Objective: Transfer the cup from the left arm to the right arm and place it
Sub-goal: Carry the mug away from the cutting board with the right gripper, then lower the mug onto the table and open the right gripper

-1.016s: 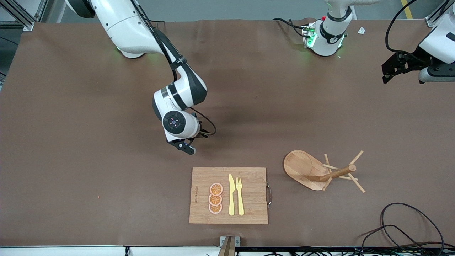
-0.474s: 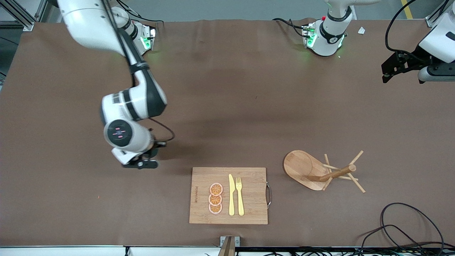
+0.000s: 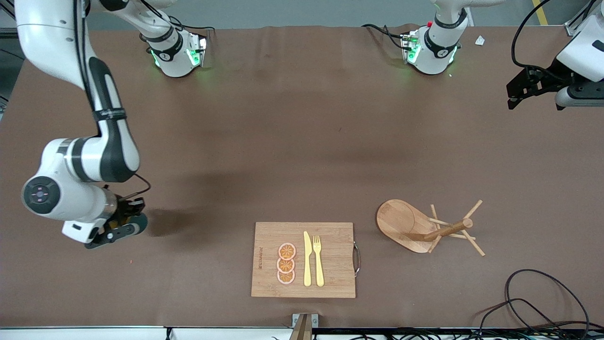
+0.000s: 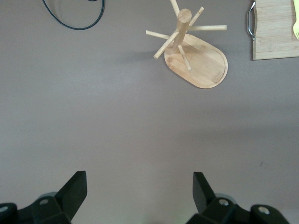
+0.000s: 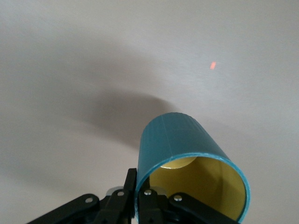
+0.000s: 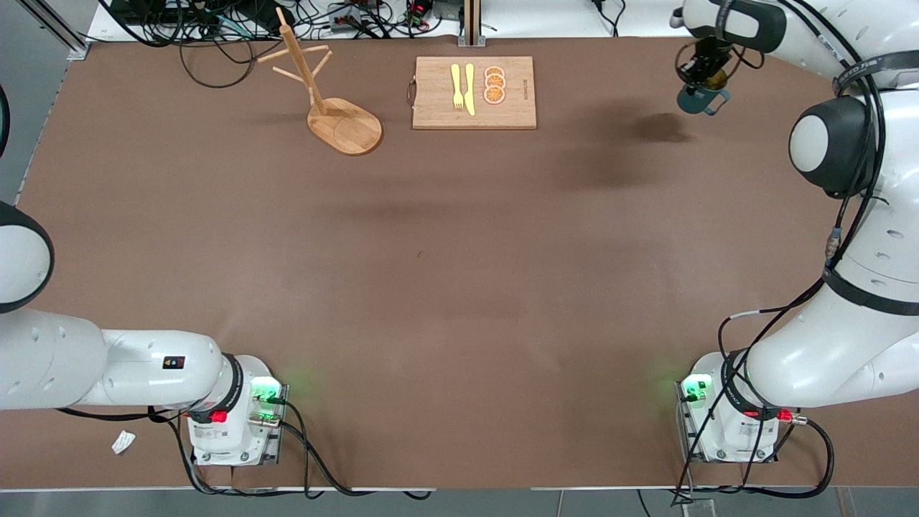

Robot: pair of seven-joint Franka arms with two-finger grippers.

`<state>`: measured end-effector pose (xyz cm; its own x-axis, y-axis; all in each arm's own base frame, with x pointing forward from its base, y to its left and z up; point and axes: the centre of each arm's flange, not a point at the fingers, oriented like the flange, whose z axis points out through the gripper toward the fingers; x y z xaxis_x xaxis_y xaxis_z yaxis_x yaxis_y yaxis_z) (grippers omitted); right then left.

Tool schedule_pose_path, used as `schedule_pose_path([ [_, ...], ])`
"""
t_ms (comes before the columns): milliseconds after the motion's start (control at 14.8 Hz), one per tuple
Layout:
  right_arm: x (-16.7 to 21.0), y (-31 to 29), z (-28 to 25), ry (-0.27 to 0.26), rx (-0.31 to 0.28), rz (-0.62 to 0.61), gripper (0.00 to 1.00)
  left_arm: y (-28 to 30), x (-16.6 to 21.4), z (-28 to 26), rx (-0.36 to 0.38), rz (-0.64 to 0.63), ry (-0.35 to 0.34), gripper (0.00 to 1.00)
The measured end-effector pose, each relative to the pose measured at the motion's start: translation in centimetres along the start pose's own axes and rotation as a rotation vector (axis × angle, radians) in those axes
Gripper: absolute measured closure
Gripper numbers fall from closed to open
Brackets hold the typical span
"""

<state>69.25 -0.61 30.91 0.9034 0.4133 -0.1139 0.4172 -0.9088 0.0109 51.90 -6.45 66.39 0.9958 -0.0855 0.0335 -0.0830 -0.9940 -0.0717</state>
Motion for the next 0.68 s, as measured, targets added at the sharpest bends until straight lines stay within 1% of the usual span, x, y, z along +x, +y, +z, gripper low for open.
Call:
schedule_pose_path([
  [135,-0.7,1.9,2.9,-0.023,0.011,-0.013,0.96,0.2,0.0,0.0,0.0,0.004,0.0,0.0],
  [271,-0.9,2.4,5.3,-0.048,0.02,-0.012,0.96,0.4,0.0,-0.1,0.0,0.007,0.0,0.0],
  [406,-0.7,2.3,6.5,-0.057,0.024,-0.012,0.92,0.5,-0.1,-0.1,0.001,0.01,0.002,0.0],
  [474,-0.7,2.2,6.5,-0.056,0.024,-0.008,0.85,0.7,-0.1,-0.2,0.001,0.012,0.004,0.0],
  [542,-0.5,2.2,6.1,-0.048,0.021,0.005,0.73,0.8,-0.2,-0.3,0.001,0.015,0.006,0.0],
  [677,0.2,2.4,4.5,-0.017,0.006,0.046,0.54,1.0,-0.2,-0.4,0.001,0.018,0.008,0.0],
])
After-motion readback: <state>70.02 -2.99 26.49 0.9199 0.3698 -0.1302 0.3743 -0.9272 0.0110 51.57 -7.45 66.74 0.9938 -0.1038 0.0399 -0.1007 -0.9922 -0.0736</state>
